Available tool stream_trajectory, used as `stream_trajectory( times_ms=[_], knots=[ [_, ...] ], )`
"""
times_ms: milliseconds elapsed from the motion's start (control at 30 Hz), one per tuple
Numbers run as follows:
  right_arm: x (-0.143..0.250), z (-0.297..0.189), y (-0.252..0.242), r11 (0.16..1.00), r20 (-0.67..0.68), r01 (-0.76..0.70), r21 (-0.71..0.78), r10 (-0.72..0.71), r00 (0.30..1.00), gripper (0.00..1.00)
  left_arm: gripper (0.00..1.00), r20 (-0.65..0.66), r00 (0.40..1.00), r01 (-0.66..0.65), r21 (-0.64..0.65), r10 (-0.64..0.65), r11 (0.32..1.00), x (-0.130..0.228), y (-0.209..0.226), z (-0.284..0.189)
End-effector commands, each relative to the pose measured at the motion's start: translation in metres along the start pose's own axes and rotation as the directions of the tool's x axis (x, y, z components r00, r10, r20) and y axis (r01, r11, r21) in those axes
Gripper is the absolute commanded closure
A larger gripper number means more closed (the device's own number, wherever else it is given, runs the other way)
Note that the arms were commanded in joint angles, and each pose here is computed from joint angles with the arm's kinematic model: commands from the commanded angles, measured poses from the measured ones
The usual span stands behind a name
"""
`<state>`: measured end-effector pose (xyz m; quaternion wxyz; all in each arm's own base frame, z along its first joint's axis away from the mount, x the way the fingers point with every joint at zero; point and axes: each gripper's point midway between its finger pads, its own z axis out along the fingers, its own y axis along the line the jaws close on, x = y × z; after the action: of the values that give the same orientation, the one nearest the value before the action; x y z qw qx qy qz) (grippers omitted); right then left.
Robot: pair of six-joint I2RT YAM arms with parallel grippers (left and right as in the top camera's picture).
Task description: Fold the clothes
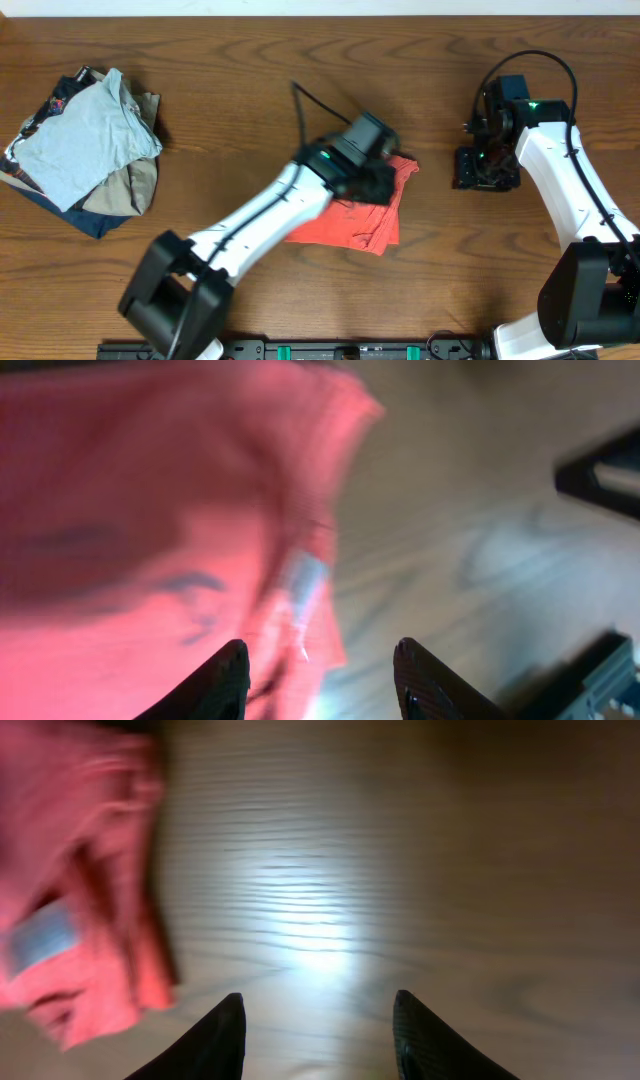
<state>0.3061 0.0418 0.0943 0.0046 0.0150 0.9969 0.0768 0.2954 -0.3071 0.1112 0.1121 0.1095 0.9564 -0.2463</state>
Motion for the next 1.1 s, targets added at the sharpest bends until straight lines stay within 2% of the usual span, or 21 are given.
stream_trajectory(
  times_ms=[0,167,333,467,533,633,767,867,1067],
  knots=[
    [0.0,-0.014,0.051,0.938,0.056,0.185,-0.294,-0.176,0.983,0.53,0.51,0.107,0.993,0.058,-0.031,-0.055,0.998,-0.034,0.037,-0.043],
    [0.005,-0.013,0.074,0.909,0.065,0.247,-0.336,-0.239,0.969,0.55,0.45,0.133,0.964,0.242,-0.099,-0.228,0.965,-0.048,0.11,-0.066],
    [0.022,-0.002,0.103,0.876,0.044,0.341,-0.341,-0.347,0.937,0.61,0.43,0.128,0.935,0.345,-0.127,-0.33,0.93,-0.049,0.152,-0.067],
    [0.038,0.014,0.128,0.843,0.039,0.417,-0.34,-0.431,0.902,0.59,0.41,0.107,0.941,0.334,-0.141,-0.321,0.932,-0.047,0.159,-0.057],
    [0.037,0.027,0.131,0.87,0.036,0.398,-0.289,-0.406,0.913,0.58,0.36,0.087,0.951,0.308,-0.148,-0.298,0.94,-0.046,0.16,-0.049],
    [0.04,0.046,0.137,0.884,0.047,0.392,-0.254,-0.394,0.918,0.57,0.34,0.053,0.952,0.307,-0.163,-0.303,0.938,-0.041,0.166,-0.037],
    [0.066,0.053,0.167,0.812,0.041,0.43,-0.394,-0.452,0.891,0.6,0.33,0.008,0.947,0.319,-0.167,-0.322,0.933,-0.033,0.17,-0.023],
    [0.081,0.053,0.181,0.771,0.035,0.459,-0.441,-0.496,0.868,0.6,0.33,-0.007,0.945,0.322,-0.162,-0.327,0.933,-0.031,0.17,-0.017],
    [0.1,0.077,0.164,0.801,-0.035,0.535,-0.268,-0.563,0.825,0.53,0.33,-0.01,0.944,0.323,-0.164,-0.329,0.932,-0.031,0.171,-0.016]
  ],
)
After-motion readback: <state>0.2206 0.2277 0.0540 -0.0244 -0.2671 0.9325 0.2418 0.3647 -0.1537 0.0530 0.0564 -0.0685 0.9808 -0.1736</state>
